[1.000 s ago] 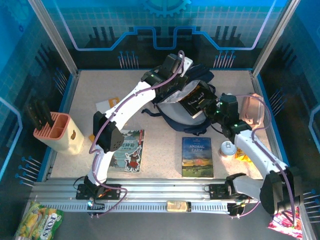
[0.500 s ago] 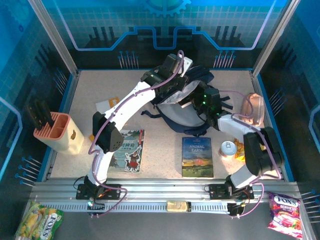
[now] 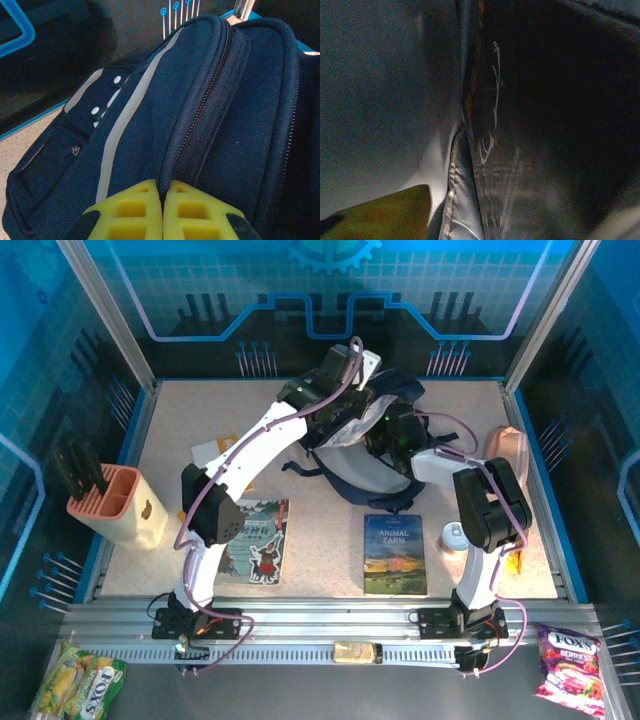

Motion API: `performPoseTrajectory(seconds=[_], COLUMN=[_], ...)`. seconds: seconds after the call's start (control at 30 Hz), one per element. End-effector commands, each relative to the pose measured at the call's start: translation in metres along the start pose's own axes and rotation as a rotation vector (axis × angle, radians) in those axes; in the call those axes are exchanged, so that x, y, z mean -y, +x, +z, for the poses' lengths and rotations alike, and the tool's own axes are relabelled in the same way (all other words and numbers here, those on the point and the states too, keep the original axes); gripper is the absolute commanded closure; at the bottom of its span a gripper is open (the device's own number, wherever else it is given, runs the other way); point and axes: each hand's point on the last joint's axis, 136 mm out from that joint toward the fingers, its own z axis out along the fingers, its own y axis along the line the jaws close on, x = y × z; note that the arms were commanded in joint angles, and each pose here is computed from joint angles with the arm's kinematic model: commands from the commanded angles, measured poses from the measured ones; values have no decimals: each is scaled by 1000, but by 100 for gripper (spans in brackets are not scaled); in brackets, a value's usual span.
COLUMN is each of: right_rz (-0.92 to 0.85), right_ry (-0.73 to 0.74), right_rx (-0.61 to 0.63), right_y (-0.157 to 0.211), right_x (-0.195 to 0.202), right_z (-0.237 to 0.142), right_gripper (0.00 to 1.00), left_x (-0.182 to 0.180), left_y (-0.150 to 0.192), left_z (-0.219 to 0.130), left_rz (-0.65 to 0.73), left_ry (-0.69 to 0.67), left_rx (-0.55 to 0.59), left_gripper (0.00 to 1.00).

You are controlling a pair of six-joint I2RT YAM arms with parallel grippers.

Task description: Pack books, pencil case, and school supplies into a backpack

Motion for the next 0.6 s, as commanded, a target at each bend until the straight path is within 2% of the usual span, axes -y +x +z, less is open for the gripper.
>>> performPoseTrajectory(seconds=[0.0, 0.1, 0.27, 0.43, 0.57], right_rz=[-23, -36, -100, -452, -601], right_ry=[41, 100, 112, 167, 200], right_rx=[-36, -49, -103, -112, -94], right_y=[10, 14, 28, 39, 44], right_x=[-4, 8, 16, 22, 45], right_z=[-10, -28, -65, -101, -128], right_gripper=[34, 25, 19, 19, 20], left_x=[-12, -21, -47, -78, -92], left_y=[-71, -67, -50, -20, 4], left_z=[-61, -57, -40, -27, -26], left_rz=[-65, -74, -94, -151, -203], left_ry=[-5, -23, -85, -153, -164], left_rx=[237, 227, 181, 107, 62], left_gripper=[100, 100, 100, 100, 100])
